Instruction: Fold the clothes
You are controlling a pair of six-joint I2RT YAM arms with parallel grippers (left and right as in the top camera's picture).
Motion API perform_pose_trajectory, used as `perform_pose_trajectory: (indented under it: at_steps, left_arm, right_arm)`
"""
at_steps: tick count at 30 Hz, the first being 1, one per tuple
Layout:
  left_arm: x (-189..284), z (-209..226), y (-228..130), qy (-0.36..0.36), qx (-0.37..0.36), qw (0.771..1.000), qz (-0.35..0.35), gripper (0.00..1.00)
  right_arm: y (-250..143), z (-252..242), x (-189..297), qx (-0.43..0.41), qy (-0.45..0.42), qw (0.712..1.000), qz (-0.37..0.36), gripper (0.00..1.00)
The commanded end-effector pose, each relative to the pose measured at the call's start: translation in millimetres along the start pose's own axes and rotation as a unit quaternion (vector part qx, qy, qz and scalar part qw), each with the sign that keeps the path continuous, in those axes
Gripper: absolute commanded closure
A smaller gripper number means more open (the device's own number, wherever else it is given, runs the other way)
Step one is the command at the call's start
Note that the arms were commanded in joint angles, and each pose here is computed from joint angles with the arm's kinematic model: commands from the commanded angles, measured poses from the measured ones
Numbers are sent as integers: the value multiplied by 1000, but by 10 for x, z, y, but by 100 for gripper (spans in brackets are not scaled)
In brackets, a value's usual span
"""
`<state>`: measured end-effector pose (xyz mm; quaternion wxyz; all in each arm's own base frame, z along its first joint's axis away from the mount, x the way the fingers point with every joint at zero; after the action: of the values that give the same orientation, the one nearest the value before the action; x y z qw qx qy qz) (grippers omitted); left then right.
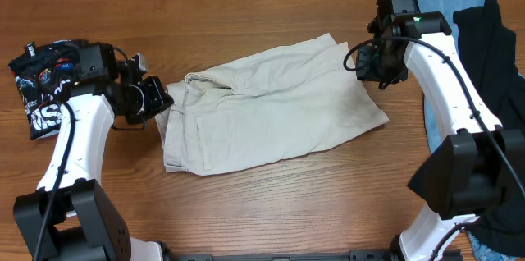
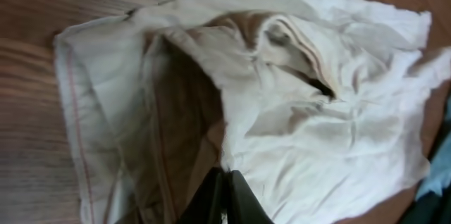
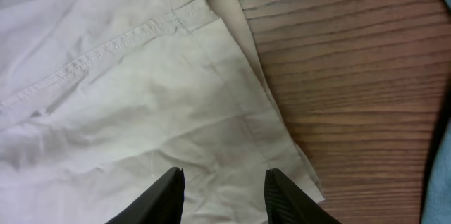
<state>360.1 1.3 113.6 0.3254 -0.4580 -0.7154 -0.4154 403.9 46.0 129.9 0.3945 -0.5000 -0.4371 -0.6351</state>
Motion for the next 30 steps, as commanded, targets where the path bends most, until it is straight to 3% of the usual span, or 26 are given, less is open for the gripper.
perform_pose_trajectory:
  at_steps: [1, 7, 11, 14, 19, 23, 30]
  left_arm:
    - [160, 72, 114, 54, 20, 998, -31, 91]
    - [470, 23, 316, 83, 32, 993, -79, 87]
    - [504, -405, 420, -1, -39, 995, -93, 96]
    - [374, -719, 417, -60, -113, 988, -86, 96]
    - [-81, -787, 404, -87, -129, 987, -49, 96]
    - [-504, -632, 396, -100, -121, 987, -19, 96]
    - [-1040, 84, 279, -36, -60, 997, 31, 96]
  right_arm:
    - [-7, -13, -58, 1, -6, 1000, 5, 59]
    - [-45, -32, -107, 1, -8, 1000, 12, 59]
    - [-40, -30, -108, 1, -8, 1000, 11, 59]
    - [-41, -31, -108, 1, -8, 1000, 11, 59]
    - [-44, -32, -108, 1, -8, 1000, 11, 59]
    - [-43, -33, -108, 1, -8, 1000, 11, 59]
    - [-61, -55, -107, 1, -14, 1000, 15, 59]
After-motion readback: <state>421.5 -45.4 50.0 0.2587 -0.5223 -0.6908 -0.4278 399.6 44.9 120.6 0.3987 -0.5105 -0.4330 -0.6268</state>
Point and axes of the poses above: each gripper's point midway between its finger pads, its own x axis back along the fingers, its own z axis along the line the jaws close on, y = z × x, the point moved 1 cm from there along x, back along the fingers, and after that the axes turned 12 degrees about -x, right-handed, at the moved point
